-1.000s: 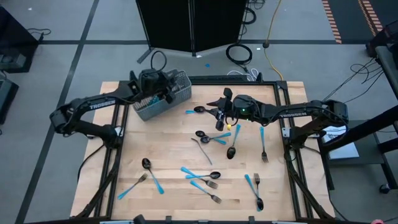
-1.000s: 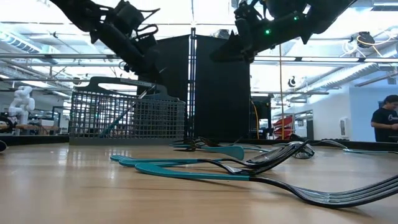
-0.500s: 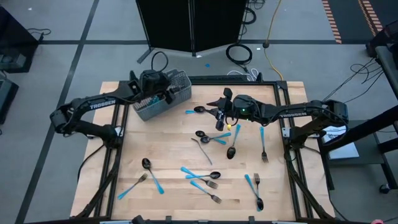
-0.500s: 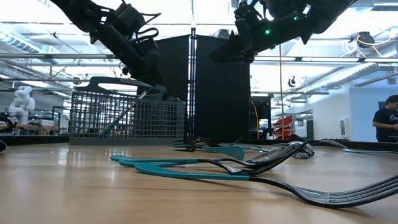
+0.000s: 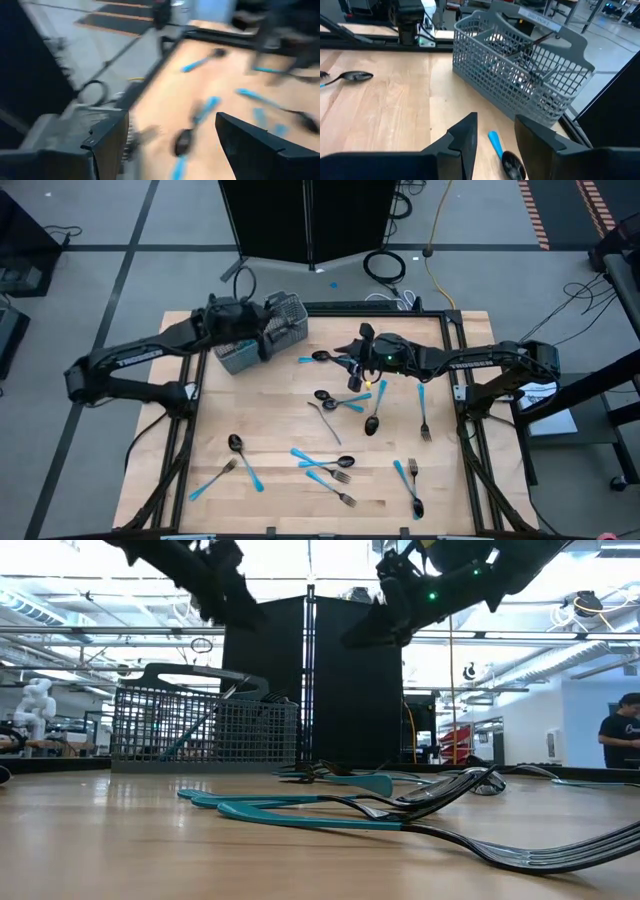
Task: Sort silverware
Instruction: Put the blue fork in the silverware rack
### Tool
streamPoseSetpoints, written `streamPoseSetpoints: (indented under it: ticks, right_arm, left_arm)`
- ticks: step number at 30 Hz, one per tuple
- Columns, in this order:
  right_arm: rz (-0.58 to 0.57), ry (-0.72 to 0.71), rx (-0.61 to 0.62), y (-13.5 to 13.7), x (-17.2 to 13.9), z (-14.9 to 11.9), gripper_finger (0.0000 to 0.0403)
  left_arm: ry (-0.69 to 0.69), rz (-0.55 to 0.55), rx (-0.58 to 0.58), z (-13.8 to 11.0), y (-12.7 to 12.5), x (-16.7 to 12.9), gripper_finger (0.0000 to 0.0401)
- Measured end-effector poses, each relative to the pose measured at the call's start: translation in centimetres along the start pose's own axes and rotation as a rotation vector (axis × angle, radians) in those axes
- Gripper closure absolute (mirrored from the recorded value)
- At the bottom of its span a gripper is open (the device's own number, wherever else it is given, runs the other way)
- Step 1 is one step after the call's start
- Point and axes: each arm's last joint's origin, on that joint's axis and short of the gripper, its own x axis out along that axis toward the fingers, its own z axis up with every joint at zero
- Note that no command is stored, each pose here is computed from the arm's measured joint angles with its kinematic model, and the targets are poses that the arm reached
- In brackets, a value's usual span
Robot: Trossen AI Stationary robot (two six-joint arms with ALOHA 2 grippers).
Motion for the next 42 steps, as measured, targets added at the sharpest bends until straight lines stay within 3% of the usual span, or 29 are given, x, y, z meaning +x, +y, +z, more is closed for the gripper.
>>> streamPoseSetpoints:
  ticks: [5,12,19,28,42]
  right_arm:
    - [0.005,0.046,0.015,0.1,0.0,-0.4,0.0277]
    - [0.010,0.087,0.016,0.1,0.0,-0.8,0.0277]
    - [0.011,0.089,0.070,0.2,0.0,-0.8,0.0277]
    - [0.012,0.089,0.123,0.2,0.0,-0.8,0.0277]
    - [0.009,0.109,0.224,0.2,-0.1,-1.0,0.0277]
  left_arm:
    - [0.068,-0.117,0.018,-0.5,-2.4,-1.5,0.0107]
    - [0.338,-0.190,-0.017,-3.0,-4.6,-1.9,0.0107]
    - [0.421,-0.254,0.026,-5.3,-6.6,-1.8,0.0107]
    - [0.593,-0.313,-0.214,-6.7,-8.5,-2.8,0.0107]
    - [0.845,-0.453,-0.403,-8.3,-14.2,-6.5,0.0107]
